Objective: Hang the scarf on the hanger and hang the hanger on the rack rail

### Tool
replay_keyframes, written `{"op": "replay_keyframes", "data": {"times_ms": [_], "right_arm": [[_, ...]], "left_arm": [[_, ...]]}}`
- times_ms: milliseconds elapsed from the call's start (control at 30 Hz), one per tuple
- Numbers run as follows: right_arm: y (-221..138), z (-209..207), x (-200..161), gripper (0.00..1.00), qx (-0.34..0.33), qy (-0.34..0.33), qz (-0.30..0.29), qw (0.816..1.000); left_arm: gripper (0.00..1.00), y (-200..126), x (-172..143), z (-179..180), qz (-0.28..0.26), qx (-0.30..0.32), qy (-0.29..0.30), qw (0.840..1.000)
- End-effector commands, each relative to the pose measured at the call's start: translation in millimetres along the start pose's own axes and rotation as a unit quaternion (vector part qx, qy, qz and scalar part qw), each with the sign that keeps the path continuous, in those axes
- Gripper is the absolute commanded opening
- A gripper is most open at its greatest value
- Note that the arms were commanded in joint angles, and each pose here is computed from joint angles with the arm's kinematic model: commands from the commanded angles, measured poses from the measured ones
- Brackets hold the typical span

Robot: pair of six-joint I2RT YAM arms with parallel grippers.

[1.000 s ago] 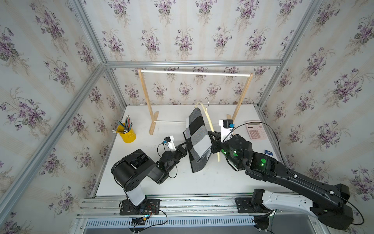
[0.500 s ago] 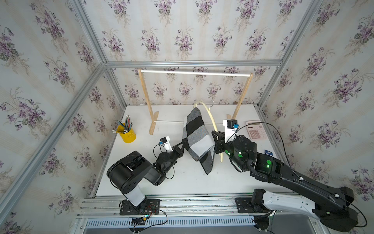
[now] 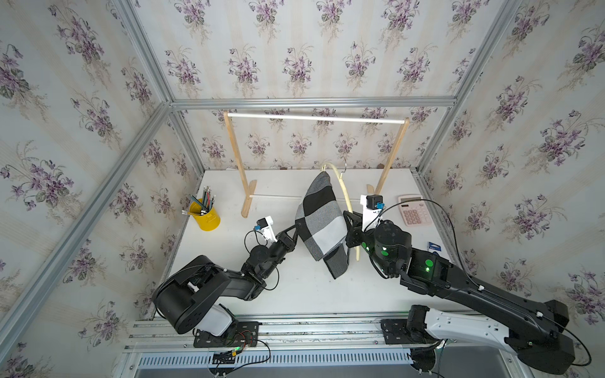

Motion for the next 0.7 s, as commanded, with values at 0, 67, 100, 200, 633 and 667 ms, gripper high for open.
{"op": "replay_keyframes", "data": {"times_ms": [0, 67, 100, 200, 633, 667], "right_arm": [[2, 4, 14, 0.0, 0.001, 0.038, -0.06, 0.998], [4, 4, 11, 0.0, -0.002, 0.038, -0.058, 0.998], [5, 3, 9, 0.0, -0.003, 0.039, -0.058, 0.998], [5, 0, 6, 0.0, -0.007, 0.045, -0.062, 0.997], [3, -26, -22, 0.0, -0.017, 0.117, -0.084, 0.989], [3, -28, -24, 0.0, -0.016, 0.124, -0.085, 0.989]], "left_arm": [[0.0, 5, 8, -15, 0.008, -0.022, 0.007, 1.0], [0.0, 4, 18, -27, -0.005, -0.033, 0.015, 0.999], [0.0, 3, 22, -31, -0.008, -0.034, 0.021, 0.999], [0.0, 0, 37, -47, -0.018, -0.036, 0.043, 0.998], [0.0, -13, 87, -100, -0.069, -0.031, 0.135, 0.988], [0.0, -12, 88, -102, -0.072, -0.033, 0.136, 0.987]]}}
Point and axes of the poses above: each gripper's point midway between its finger pads, its own y axis out along the fingers, its own z axis along the line the jaws close on, x = y × z, the point moved 9 cm from there along -y, back along the fingers, and after that the axes turned 11 degrees about y, right-handed, at the moved point
